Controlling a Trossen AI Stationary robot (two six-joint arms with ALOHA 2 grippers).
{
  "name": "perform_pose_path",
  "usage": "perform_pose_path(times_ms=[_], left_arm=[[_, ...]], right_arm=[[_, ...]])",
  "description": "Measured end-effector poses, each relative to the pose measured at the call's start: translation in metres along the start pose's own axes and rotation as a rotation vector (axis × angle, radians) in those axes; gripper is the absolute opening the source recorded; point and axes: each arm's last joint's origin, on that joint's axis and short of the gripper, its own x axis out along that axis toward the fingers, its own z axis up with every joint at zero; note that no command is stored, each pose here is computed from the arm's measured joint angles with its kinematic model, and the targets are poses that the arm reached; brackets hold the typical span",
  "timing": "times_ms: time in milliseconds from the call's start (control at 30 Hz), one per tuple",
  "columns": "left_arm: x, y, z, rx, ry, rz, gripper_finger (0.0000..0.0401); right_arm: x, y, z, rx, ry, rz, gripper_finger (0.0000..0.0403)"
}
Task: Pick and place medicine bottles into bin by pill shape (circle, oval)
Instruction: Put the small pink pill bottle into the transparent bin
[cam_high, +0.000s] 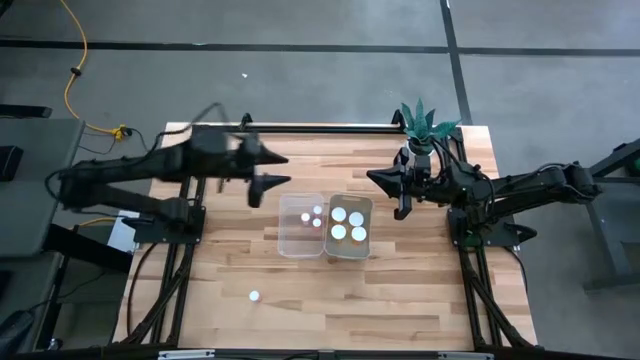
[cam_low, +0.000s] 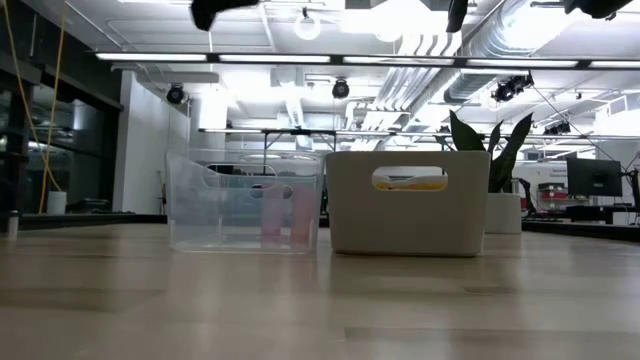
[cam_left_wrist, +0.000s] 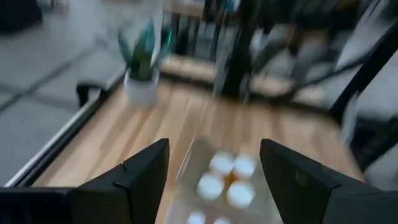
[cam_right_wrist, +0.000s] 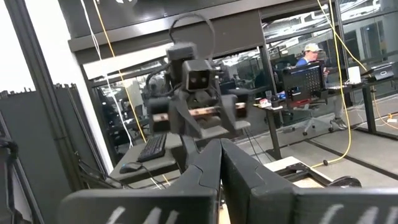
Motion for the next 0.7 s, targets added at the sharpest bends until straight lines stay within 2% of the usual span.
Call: perform_pose_path(times_ms=[200,300,500,700], left_arm=[[-0.037,0.002,-0.039,-0.099,-0.385,-0.079,0.0239],[-0.047,0.005,-0.06,-0.156,-0.501,-0.113,0.0239],[-0.058,0.008,-0.083,-0.236,-0.562,-0.151,0.0239],[-0.06,0.008,-0.083,-0.176,-0.577,-0.14,0.0239]], right_arm=[[0.0,0.0,-0.001,-0.007,0.006,-0.002,0.0],[0.0,0.0,-0.001,-0.009,0.006,-0.005,0.0],[0.0,0.0,-0.001,-0.009,0.006,-0.005,0.0],[0.0,0.0,-0.001,-0.007,0.006,-0.005,0.0]])
